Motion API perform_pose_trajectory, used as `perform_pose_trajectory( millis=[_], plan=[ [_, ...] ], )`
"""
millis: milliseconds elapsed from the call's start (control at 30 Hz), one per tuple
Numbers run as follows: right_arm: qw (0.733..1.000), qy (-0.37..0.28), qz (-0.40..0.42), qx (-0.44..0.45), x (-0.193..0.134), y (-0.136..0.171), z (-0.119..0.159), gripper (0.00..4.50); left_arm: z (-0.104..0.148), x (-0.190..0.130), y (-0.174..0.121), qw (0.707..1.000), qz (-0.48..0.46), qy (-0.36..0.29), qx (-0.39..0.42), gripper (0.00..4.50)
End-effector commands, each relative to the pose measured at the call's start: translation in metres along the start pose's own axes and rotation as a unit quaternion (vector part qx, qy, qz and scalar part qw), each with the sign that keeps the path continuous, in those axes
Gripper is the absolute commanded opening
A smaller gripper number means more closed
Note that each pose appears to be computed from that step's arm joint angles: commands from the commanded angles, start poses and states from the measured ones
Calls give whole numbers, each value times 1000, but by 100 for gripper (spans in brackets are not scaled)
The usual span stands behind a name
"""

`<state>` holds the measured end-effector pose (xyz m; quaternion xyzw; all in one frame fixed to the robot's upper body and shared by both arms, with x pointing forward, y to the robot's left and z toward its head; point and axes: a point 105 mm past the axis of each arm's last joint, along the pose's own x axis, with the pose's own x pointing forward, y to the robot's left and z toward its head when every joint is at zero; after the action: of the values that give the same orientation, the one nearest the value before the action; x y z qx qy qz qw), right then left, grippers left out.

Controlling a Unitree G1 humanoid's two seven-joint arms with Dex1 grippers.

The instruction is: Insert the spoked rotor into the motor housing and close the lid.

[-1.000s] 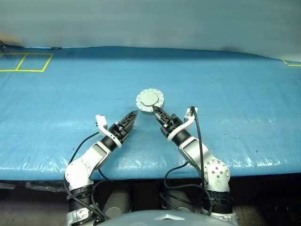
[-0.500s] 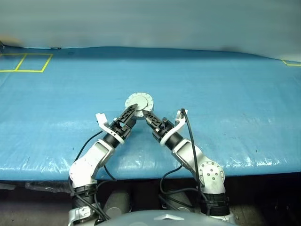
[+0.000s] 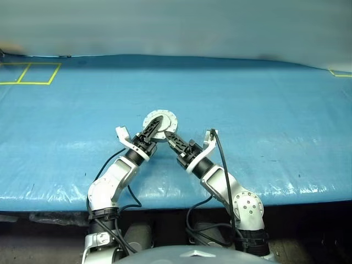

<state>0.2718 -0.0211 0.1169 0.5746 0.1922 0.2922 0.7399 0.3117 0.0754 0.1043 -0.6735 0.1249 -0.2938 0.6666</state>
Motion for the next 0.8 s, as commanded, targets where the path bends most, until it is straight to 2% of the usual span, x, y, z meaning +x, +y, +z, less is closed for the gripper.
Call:
perform_pose_trajectory(
  millis=[33, 200, 267, 333, 367, 467, 667, 800],
  plan=[
    [986, 25, 14, -163, 0, 16, -5, 120, -20, 9, -6, 1000, -9, 5, -21, 242],
    [948, 42, -34, -315, -9, -6, -6, 297, -5, 14, 3, 999, 41, -15, 17, 239],
    [914, 39, -64, -400, -15, -17, -1, 362, 10, 21, 6, 997, 60, -31, 39, 239],
    [894, 30, -70, -441, -19, -20, 1, 430, 21, 29, 7, 995, 72, -37, 60, 239],
    [883, 25, -70, -464, -20, -21, 3, 450, 27, 34, 8, 994, 78, -40, 70, 239],
    [861, -10, -61, -505, -26, -20, 9, 450, 47, 51, 11, 989, 95, -49, 103, 239],
    [817, -36, -110, -565, -35, -36, 22, 450, 82, 87, 17, 976, 138, -77, 147, 239],
    [790, -42, -132, -598, -39, -43, 23, 450, 91, 105, 23, 965, 174, -80, 178, 239]
  ],
)
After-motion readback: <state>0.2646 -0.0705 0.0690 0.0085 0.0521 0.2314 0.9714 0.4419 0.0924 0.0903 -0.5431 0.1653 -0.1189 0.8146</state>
